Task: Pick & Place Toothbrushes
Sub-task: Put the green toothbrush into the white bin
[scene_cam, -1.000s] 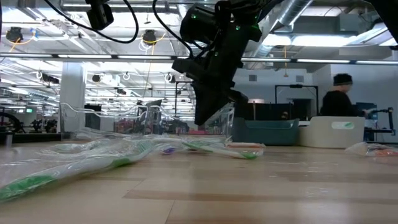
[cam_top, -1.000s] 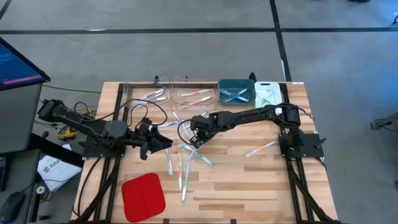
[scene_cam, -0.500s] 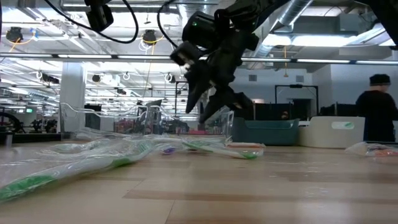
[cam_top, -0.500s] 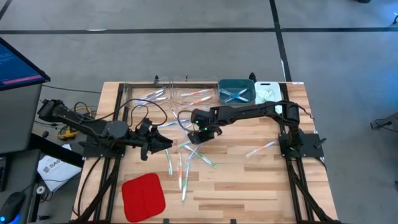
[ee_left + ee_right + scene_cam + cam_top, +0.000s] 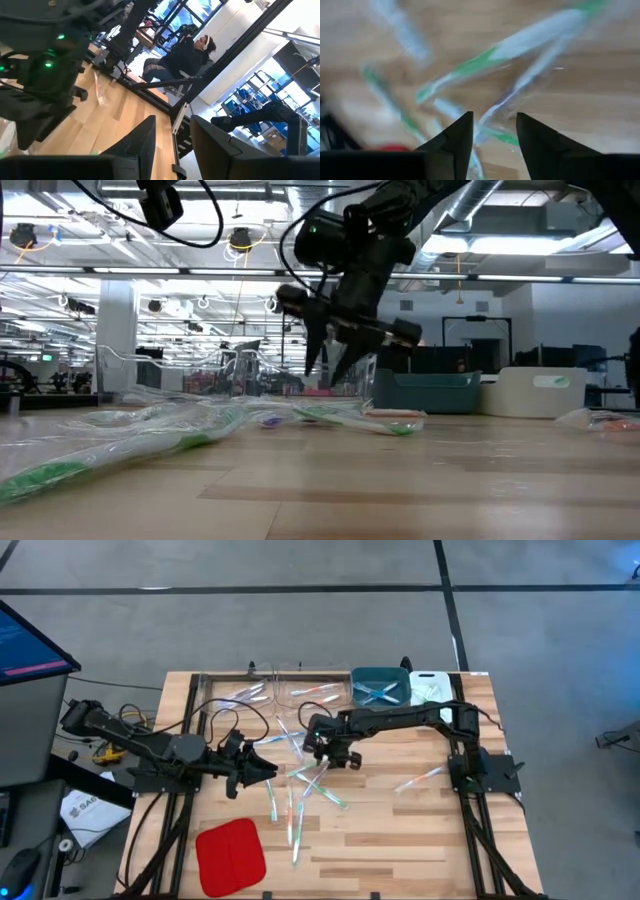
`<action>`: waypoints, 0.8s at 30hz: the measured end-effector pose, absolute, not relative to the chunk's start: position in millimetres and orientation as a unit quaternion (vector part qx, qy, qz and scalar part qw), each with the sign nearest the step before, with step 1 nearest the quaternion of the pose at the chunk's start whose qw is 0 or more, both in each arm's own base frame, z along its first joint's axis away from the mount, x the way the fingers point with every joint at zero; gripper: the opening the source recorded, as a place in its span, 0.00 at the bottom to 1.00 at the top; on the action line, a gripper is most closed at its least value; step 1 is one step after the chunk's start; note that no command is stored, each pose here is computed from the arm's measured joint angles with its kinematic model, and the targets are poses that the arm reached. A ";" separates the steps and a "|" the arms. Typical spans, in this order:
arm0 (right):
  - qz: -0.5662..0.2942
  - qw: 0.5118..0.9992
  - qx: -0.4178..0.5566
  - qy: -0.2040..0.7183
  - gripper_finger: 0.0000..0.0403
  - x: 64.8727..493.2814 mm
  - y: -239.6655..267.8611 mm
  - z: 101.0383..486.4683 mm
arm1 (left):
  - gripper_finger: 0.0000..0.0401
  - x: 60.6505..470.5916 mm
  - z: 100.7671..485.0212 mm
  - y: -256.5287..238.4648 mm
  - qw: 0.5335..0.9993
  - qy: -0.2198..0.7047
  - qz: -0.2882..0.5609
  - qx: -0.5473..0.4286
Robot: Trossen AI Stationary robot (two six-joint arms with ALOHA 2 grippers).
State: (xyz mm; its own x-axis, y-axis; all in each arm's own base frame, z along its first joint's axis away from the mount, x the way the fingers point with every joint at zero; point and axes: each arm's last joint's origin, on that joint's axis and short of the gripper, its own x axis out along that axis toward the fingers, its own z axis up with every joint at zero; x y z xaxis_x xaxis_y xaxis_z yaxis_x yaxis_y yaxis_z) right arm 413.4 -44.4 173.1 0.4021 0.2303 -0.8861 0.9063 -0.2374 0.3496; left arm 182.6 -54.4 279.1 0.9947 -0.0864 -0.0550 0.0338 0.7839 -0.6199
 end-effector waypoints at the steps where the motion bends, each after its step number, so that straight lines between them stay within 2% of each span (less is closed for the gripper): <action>1: -0.370 0.449 0.708 0.401 0.39 413.9 -46.4 171.7 | 0.29 182.6 279.1 -54.4 0.944 0.040 -0.032 -0.326; 7: -0.367 0.412 0.748 0.369 0.50 423.0 -55.4 162.1 | 0.29 182.6 279.1 -54.4 0.945 0.040 -0.032 -0.324; 12: -0.378 0.388 0.755 0.370 0.56 425.6 -56.6 147.6 | 0.29 182.2 279.2 -55.7 0.944 0.041 -0.035 -0.324; 18: -0.397 0.363 0.760 0.365 0.56 429.4 -56.9 130.6 | 0.29 180.6 279.2 -60.4 0.944 0.045 -0.048 -0.324; 24: -0.399 0.351 0.765 0.364 0.51 429.5 -57.4 127.8 | 0.29 179.2 279.0 -64.5 0.943 0.050 -0.058 -0.323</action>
